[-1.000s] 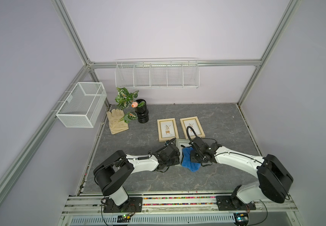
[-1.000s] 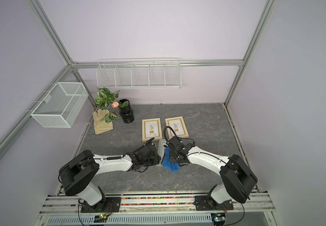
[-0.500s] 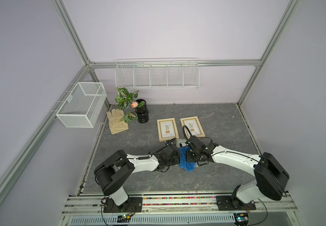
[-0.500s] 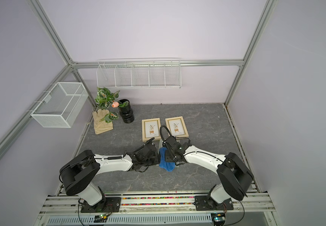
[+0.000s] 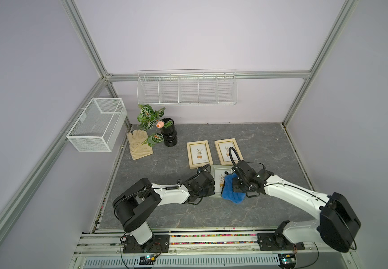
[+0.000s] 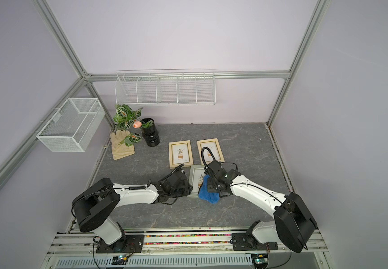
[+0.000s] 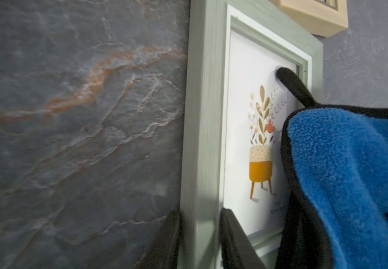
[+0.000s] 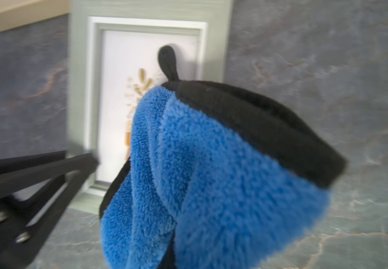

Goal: Wipe the picture frame with a cloth
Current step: Wipe the dirt from the picture frame.

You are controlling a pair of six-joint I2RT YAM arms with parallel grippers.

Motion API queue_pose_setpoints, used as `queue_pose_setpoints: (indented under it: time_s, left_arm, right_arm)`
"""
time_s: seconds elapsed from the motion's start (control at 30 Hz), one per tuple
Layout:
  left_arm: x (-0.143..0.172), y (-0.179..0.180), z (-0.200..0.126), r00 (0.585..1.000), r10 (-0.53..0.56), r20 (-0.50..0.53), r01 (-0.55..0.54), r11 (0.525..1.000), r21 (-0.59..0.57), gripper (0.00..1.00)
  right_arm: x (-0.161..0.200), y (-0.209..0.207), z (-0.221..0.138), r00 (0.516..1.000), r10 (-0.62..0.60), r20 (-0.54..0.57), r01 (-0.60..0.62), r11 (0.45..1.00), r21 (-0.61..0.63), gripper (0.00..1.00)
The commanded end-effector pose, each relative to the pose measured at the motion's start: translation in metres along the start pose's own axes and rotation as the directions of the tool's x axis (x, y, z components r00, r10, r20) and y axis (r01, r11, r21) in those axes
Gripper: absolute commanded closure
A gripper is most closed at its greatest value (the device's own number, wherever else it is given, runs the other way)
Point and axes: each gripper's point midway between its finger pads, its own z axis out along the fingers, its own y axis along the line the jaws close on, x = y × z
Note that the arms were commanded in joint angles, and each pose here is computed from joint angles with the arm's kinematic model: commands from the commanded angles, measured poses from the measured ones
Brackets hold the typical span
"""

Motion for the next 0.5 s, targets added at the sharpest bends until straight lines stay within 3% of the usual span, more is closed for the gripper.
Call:
queue_pose_setpoints:
  time_s: [0.0,0.1,0.27,0.37,0.47]
  left_arm:
    - [0.129,0.169,-0.022,0.904,-0.142,-0.404,-0.105,0.841,-0.531,0.67]
    - [0.129,0.169,-0.022,0.904,-0.145,-0.403,-0.104,0.840,-0.533,0.67]
    - [0.132,0.171,-0.020,0.894,-0.137,-0.427,-0.123,0.841,-0.528,0.67]
    - [0.133,0.171,-0.020,0.893,-0.136,-0.428,-0.125,0.841,-0.527,0.67]
    - [0.132,0.170,-0.020,0.896,-0.137,-0.422,-0.119,0.842,-0.526,0.66]
  right_arm:
    - [-0.010,0.045,-0.004,0.999,-0.026,0.018,0.028,0.991,-0.131,0.92]
    - [-0.005,0.054,0.011,0.999,-0.040,-0.021,0.037,0.991,-0.128,0.92]
    - [0.013,0.005,0.027,0.993,-0.043,-0.109,0.049,0.998,0.049,0.93]
    - [0.017,-0.025,0.016,0.996,-0.028,-0.090,0.037,0.994,0.098,0.93]
    - [0.005,-0.023,-0.001,0.997,-0.062,-0.036,0.064,0.995,0.079,0.91]
